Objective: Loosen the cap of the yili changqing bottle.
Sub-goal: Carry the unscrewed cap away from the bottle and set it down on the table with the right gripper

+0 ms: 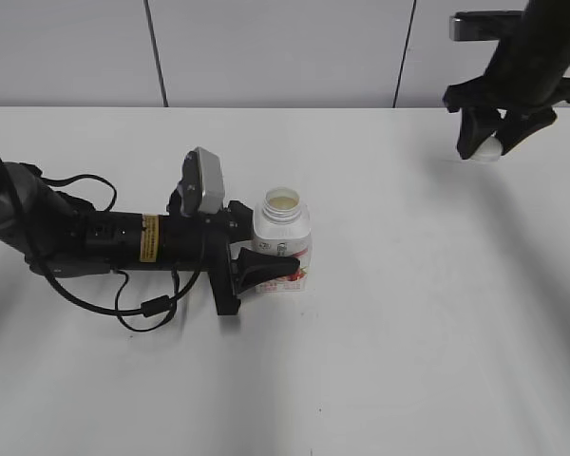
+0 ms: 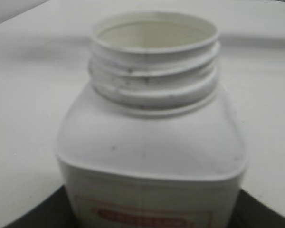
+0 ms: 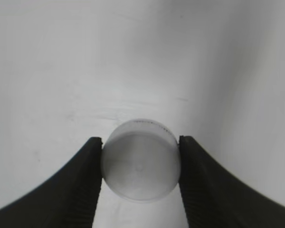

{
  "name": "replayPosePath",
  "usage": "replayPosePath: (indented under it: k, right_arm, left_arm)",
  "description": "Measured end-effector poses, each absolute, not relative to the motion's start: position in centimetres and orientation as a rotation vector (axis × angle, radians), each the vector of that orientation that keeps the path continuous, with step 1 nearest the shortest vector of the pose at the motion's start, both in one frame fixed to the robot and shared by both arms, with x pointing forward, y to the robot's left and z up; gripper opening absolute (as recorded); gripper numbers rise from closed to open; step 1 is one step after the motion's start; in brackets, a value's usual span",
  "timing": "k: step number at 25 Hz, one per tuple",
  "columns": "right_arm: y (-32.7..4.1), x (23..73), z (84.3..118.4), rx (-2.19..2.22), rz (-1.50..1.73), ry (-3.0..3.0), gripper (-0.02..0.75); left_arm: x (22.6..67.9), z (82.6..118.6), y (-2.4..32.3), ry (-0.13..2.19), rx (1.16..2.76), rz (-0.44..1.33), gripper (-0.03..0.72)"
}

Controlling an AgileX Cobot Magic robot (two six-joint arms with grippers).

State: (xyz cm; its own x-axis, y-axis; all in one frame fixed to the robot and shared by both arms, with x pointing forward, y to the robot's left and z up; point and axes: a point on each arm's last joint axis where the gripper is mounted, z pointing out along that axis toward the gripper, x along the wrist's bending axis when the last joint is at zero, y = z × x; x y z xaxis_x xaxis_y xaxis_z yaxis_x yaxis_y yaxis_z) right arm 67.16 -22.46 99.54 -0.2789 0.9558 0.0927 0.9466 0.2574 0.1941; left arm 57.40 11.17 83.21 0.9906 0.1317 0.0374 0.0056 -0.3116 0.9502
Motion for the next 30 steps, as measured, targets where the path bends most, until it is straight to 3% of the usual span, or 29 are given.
replayPosePath:
  k: [6,16,24,30]
  right_arm:
    - [-25.4,64.8,98.9,1.929,0.377,2.328,0.387]
    - [-25.9,60.0,92.4,2.051,0.337,2.305,0.387]
    - [-26.0,60.3,91.9,2.046,0.392,2.233,0.387]
    - [-26.0,60.4,89.4,2.101,0.320,2.255,0.387]
  left_arm:
    - [57.4,83.2,11.2,0.100,1.887,0.126,0.376]
    - [57.4,83.2,11.2,0.101,1.886,0.127,0.376]
    - [57.4,83.2,11.2,0.101,1.886,0.127,0.376]
    - [57.4,83.2,11.2,0.101,1.886,0.127,0.376]
